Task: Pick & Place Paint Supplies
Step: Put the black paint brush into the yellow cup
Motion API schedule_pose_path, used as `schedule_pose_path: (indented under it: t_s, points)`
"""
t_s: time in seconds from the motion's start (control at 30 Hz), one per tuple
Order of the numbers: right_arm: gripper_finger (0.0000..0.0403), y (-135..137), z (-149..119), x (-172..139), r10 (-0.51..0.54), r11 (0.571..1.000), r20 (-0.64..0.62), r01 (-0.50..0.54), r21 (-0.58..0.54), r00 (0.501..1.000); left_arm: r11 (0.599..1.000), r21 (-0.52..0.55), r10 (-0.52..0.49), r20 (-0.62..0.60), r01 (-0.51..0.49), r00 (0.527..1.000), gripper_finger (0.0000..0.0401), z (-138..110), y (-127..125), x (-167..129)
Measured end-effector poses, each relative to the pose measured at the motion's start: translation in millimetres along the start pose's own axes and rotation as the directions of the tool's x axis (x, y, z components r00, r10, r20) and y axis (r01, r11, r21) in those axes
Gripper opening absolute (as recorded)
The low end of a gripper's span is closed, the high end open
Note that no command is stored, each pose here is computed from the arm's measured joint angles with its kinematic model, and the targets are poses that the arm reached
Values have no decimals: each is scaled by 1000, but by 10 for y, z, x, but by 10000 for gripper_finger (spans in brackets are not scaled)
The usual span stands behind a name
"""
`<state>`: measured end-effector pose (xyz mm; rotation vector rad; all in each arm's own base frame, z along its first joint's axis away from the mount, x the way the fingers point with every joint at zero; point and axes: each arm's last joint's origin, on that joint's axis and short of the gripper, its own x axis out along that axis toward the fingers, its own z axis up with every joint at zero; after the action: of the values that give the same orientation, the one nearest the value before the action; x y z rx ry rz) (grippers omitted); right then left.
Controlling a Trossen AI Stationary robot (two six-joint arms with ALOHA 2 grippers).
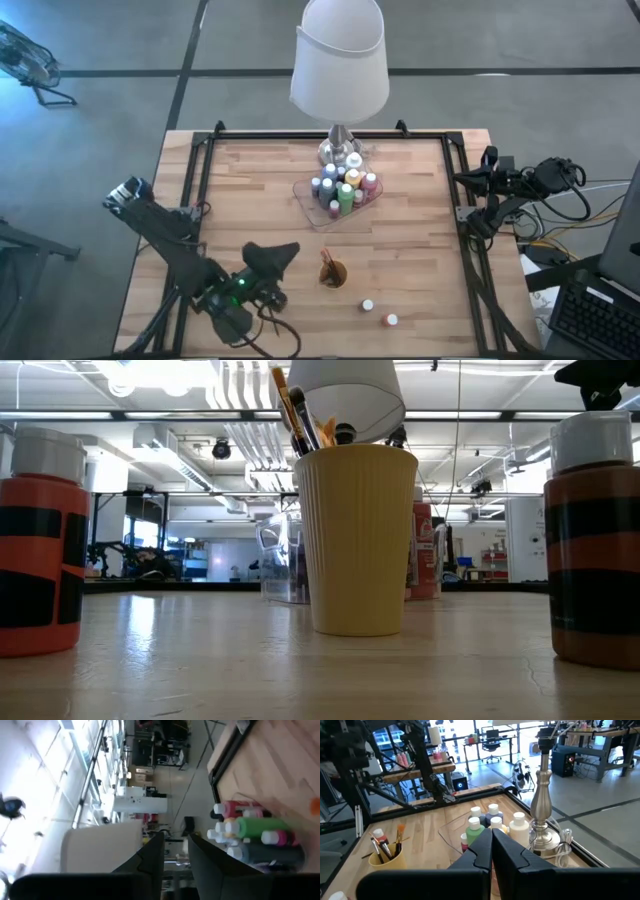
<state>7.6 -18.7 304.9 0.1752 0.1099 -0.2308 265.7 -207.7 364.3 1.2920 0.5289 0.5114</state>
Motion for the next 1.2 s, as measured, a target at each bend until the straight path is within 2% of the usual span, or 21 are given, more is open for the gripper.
schedule_pose_path:
  t_s: [0.1,0.2,0.3,0.4,0.5,0.63,0.7,0.77,0.97,1.1,1.2]
  points:
    - [8,0,0,0,0,1000,0,0,0,1000,994,-104,-30,46,34,999,92,-58,110,-23]
    - [8,0,0,0,0,1000,0,0,0,1000,974,-193,-92,132,117,987,92,-144,243,-22]
    - [8,0,0,0,0,1000,0,0,0,1000,939,-286,-140,197,193,970,92,-267,386,-13]
    - [8,0,0,0,0,1000,0,0,0,1000,885,-387,-181,226,258,957,92,-454,532,-7]
    - [8,0,0,0,0,1000,0,0,0,1000,795,-488,-270,249,362,930,92,-684,620,16]
    - [8,0,0,0,0,1000,0,0,0,1000,602,-637,-448,230,482,864,92,-993,631,82]
    - [8,0,0,0,0,1000,0,0,0,1000,549,-667,-537,180,504,824,92,-1113,583,111]
    - [8,0,0,0,0,1000,0,0,0,1000,541,-666,-603,119,514,789,92,-1195,519,127]
    - [8,0,0,0,0,1000,0,0,0,1000,580,-612,-701,-38,538,712,92,-1327,204,123]
    - [8,0,0,0,0,1000,0,0,0,1000,542,-572,-786,-87,615,612,92,-1388,-61,114]
    - [8,0,0,0,0,1000,0,0,0,1000,533,-541,-817,-129,651,562,92,-1429,-273,118]
